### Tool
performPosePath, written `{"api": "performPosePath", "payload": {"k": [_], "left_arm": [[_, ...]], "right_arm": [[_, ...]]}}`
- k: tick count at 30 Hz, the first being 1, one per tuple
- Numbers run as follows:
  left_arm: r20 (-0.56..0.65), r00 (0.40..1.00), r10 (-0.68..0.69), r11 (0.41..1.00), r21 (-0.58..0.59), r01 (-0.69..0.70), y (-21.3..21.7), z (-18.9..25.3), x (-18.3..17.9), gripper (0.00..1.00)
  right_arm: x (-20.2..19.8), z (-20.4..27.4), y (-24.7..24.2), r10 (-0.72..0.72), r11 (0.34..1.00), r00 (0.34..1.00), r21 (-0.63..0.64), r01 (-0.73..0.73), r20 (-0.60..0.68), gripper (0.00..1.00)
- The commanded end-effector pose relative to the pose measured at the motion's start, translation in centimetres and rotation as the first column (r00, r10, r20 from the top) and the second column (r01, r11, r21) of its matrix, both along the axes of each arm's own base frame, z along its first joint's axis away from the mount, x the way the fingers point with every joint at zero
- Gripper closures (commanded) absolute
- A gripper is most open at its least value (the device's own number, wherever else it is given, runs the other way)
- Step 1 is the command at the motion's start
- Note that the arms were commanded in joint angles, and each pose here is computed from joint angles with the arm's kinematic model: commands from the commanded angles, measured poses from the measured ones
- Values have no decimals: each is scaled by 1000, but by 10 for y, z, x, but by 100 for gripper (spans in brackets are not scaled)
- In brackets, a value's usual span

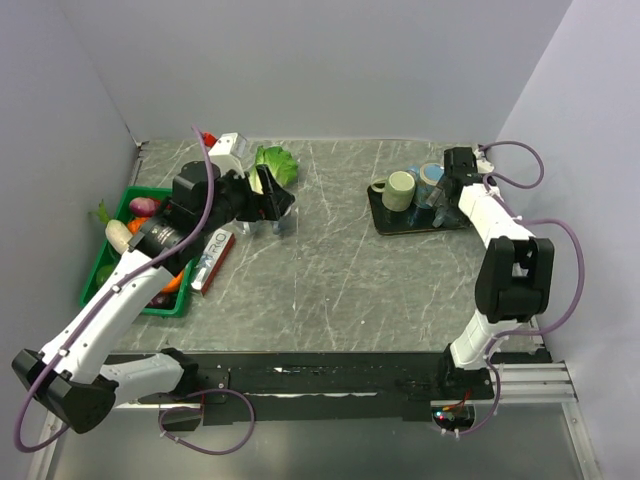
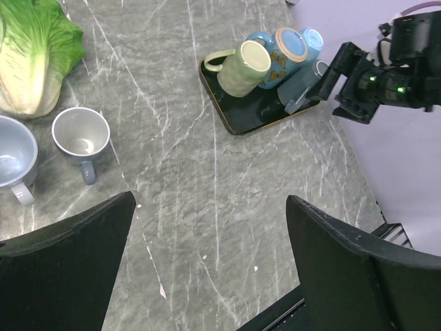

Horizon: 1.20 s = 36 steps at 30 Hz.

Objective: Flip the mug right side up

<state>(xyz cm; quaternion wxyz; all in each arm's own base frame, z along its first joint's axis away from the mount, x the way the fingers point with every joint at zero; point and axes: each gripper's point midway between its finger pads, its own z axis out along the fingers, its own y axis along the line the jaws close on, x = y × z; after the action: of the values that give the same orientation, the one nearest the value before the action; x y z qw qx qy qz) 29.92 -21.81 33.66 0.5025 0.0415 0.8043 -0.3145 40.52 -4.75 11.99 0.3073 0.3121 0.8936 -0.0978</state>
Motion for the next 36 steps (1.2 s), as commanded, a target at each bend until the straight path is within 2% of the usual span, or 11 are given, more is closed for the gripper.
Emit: {"api": "performPosePath", "payload": {"k": [1,11,20,27,34,36], "left_arm": [[51,999,-10,1000,-10,11,3,16,-6,4],[78,997,3,1000,-14,-2,9,29,-9,4],[73,997,-5,1000,-7,5,8,28,-10,4],[69,998,-6,1000,0,6,8,26,-10,4],[62,998,-7,1000,6,7,8,23,-10,4],[62,998,-7,1000,6,7,8,23,-10,4]], "right_arm": [[29,2,-7,-28,1000,997,14,27,72,21],[46,-16,-16,-89,996,993,6,89,73,35],[47,-25,-22,-122,992,990,-22,124,66,42],[51,-31,-23,-127,992,990,8,126,57,46],[54,-36,-21,-125,992,992,33,124,32,58],[54,-36,-20,-126,991,991,37,125,33,65]]}}
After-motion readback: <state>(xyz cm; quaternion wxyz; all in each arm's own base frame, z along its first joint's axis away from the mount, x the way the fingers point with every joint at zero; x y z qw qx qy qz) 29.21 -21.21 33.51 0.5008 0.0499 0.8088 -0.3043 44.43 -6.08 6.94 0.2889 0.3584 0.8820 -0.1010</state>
